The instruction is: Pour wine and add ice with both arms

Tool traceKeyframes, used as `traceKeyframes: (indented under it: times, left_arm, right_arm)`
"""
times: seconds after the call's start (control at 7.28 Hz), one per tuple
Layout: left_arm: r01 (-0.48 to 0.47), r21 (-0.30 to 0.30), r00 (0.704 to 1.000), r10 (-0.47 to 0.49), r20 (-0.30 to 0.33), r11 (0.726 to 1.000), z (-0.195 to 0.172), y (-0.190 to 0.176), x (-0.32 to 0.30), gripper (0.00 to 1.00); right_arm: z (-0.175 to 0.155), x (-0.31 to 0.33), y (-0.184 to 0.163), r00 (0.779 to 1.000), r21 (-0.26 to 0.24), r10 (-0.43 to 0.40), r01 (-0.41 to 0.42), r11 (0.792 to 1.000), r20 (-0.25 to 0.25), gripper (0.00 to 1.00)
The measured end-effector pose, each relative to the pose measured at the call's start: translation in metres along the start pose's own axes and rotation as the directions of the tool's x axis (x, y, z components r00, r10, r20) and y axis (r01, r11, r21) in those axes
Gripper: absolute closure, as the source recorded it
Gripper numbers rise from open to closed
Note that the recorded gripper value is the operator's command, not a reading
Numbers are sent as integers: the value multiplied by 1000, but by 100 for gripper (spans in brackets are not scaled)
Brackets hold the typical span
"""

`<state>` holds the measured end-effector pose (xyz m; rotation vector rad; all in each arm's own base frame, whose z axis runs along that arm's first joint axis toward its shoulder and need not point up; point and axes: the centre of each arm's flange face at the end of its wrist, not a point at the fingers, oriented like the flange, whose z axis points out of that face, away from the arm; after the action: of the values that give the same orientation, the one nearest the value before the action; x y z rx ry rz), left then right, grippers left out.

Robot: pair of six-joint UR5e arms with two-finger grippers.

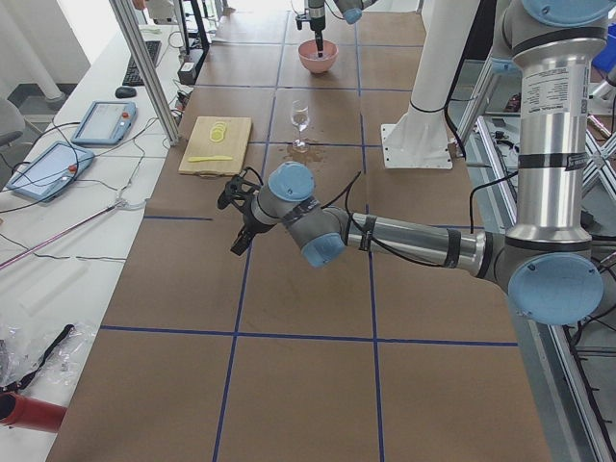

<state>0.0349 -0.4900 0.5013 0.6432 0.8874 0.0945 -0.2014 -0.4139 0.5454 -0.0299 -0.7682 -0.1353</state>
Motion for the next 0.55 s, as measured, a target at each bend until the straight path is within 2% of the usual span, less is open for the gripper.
traceKeyframes:
  times: [0.14, 0.55]
  left_arm:
    - [0, 1, 1000, 0, 0, 1000, 0, 0, 0, 0]
    - [-2, 4, 1000, 2, -1, 1000, -2, -1, 1, 0]
  right_arm:
    - [4, 2, -1, 1000, -6, 1, -1, 1000, -3, 100]
    - [3, 1, -2, 1000, -3, -5, 5, 1000, -2, 100]
